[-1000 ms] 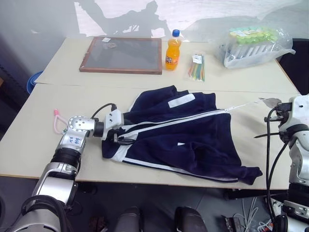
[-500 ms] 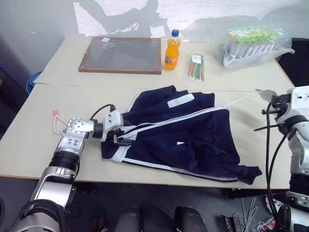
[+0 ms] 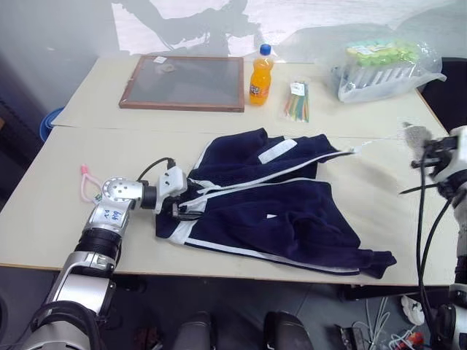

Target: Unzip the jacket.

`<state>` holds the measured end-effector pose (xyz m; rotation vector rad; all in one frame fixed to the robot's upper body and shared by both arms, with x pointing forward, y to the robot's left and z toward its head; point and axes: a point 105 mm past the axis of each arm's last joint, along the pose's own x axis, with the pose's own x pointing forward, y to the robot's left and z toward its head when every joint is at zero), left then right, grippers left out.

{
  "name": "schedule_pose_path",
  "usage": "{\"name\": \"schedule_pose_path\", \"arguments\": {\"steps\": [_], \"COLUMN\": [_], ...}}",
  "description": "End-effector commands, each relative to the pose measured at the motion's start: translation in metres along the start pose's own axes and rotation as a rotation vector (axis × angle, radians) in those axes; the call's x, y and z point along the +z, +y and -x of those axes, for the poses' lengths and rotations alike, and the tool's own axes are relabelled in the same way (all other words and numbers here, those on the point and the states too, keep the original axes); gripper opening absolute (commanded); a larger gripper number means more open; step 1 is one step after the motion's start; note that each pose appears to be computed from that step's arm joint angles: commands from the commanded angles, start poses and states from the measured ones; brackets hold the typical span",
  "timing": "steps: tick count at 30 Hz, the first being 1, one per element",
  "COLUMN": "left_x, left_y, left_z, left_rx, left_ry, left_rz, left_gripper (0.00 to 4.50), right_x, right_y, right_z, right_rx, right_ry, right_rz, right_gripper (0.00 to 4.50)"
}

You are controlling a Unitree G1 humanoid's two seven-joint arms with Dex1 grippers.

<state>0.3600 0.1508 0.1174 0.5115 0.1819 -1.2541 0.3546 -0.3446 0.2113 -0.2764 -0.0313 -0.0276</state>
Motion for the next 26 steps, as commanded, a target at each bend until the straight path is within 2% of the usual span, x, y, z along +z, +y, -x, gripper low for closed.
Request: {"name": "schedule_pose_path", "arguments": {"steps": [1,3,6,10,14,15,21,26], "left_x": [-0.002,0.005,0.018,0.036,0.052,0.055,0.061,0.058], "left_y": [-0.001,-0.004,-0.009,-0.014,-0.013,-0.01,-0.006,-0.008], "left_z": [0.013,0.024,0.042,0.078,0.13,0.145,0.204,0.212], "left_rx": [0.001,-0.017,-0.035,-0.027,0.048,0.099,0.253,0.283], "left_ry": [0.006,-0.014,-0.034,-0.05,-0.052,-0.043,0.033,0.054], "left_rz": [0.044,0.074,0.103,0.157,0.224,0.215,0.191,0.183], "left_gripper": [4.23,4.5,4.5,4.5,4.5,4.5,4.5,4.5], "right_x": [0.015,0.013,0.012,0.018,0.037,0.041,0.048,0.044], "right_y": [0.039,0.061,0.067,0.058,0.03,0.019,-0.024,-0.037], "right_z": [0.01,0.022,0.035,0.054,0.07,0.073,0.086,0.083], "right_rx": [0.276,0.465,0.619,0.786,0.849,0.839,0.801,0.766], "right_ry": [-0.008,0.029,0.087,0.17,0.217,0.228,0.262,0.247], "right_rz": [0.091,0.165,0.232,0.246,0.097,0.063,-0.051,-0.062], "right_gripper": [0.2,0.57,1.54,2.93,4.3,4.46,4.46,4.46]}}
